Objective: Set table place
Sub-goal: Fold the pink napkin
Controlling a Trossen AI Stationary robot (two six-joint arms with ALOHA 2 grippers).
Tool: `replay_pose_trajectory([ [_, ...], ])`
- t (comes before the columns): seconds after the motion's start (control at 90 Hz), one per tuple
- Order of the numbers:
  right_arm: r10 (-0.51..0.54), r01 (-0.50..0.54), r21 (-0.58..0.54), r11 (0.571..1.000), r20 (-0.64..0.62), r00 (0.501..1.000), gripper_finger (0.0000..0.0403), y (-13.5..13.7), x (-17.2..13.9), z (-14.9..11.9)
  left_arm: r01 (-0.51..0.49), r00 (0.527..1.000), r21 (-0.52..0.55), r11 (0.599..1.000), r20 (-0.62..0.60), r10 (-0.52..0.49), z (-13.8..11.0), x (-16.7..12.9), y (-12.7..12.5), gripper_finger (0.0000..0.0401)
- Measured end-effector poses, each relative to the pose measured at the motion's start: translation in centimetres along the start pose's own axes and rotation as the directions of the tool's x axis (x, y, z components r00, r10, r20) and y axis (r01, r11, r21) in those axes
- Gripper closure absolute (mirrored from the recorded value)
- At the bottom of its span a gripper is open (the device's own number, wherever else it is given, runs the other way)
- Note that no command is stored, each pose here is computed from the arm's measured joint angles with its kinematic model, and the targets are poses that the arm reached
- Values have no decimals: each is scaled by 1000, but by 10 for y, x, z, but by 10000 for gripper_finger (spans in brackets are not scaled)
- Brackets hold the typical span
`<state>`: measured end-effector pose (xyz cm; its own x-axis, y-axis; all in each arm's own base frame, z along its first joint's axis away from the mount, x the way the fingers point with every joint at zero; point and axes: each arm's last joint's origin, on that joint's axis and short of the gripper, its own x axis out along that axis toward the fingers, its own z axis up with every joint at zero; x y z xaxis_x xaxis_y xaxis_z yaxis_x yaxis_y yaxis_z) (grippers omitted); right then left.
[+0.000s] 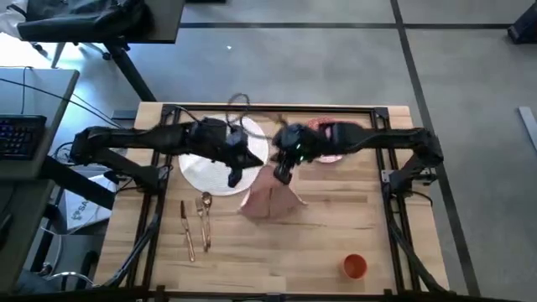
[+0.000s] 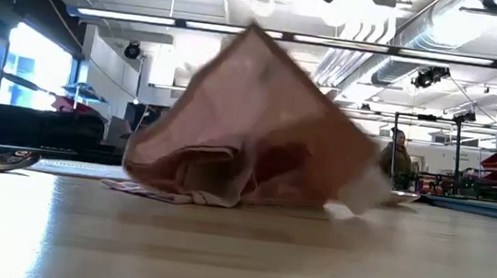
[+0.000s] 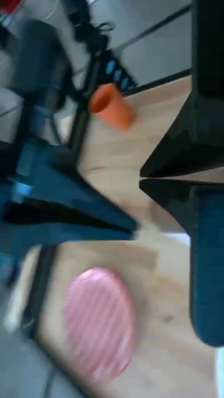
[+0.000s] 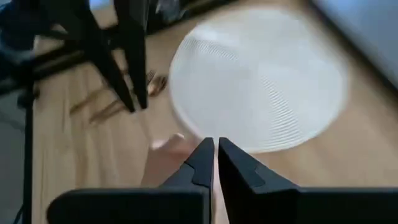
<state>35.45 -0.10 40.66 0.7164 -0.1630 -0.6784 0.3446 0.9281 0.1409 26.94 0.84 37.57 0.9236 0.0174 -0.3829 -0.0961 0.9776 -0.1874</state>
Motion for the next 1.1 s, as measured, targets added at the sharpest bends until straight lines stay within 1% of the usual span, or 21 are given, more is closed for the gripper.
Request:
replay_pose_trajectory([
  [0.1, -45, 41, 37, 998, 106, 993, 403, -4, -46, 25, -62, 992, 43, 997, 116, 57, 17, -26, -1, 377],
  [0.189, -53, 44, 56, 997, 174, 983, 403, -8, -78, 36, -106, 977, 45, 993, 193, 96, 25, -43, -2, 353],
  [0.267, -46, 43, 21, 999, 160, 986, 403, -10, -88, 36, -108, 976, 46, 993, 196, 97, 25, -48, -2, 330],
  [0.333, -45, 46, -10, 999, 106, 993, 403, -8, -86, 30, -80, 990, 72, 994, 124, 71, 19, -43, -2, 311],
  [0.411, -49, 50, -49, 998, 15, 999, 403, -5, -77, 20, -7, 1000, 106, 994, -17, 9, 6, -26, -3, 292],
  [0.489, -71, 66, -73, 995, -63, 996, 403, -1, -62, 8, 58, 988, 151, 987, -150, -35, -11, -1, -6, 279],
  [0.556, -85, 75, -82, 994, -125, 989, 403, 0, -48, -2, 110, 975, 203, 973, -213, -66, -22, 20, -10, 271],
  [0.611, -79, 62, -94, 994, -189, 979, 401, 1, -35, -12, 151, 963, 249, 957, -255, -85, -30, 37, -13, 265],
  [0.678, -69, 49, -86, 995, -252, 965, 393, -1, -28, -24, 212, 937, 289, 934, -332, -110, -43, 59, -16, 258],
  [0.778, -74, 67, -33, 997, -290, 954, 366, -9, -33, -42, 287, 896, 317, 904, -423, -136, -63, 87, -17, 244],
  [0.856, -76, 85, 17, 996, -286, 955, 336, -17, -46, -57, 327, 866, 302, 896, -475, -156, -77, 106, -18, 229],
  [0.933, -84, 107, 75, 991, -263, 961, 305, -26, -61, -72, 341, 835, 311, 887, -534, -133, -94, 124, -15, 213],
  [0.989, -83, 115, 119, 986, -244, 966, 284, -33, -72, -83, 338, 822, 351, 873, -562, -93, -104, 134, -14, 202],
  [1.033, -80, 118, 152, 981, -237, 968, 270, -38, -79, -92, 315, 821, 405, 858, -570, -32, -110, 140, -14, 194],
  [1.1, -72, 116, 191, 975, -222, 972, 252, -45, -90, -104, 256, 819, 507, 823, -566, 94, -118, 147, -14, 187],
])
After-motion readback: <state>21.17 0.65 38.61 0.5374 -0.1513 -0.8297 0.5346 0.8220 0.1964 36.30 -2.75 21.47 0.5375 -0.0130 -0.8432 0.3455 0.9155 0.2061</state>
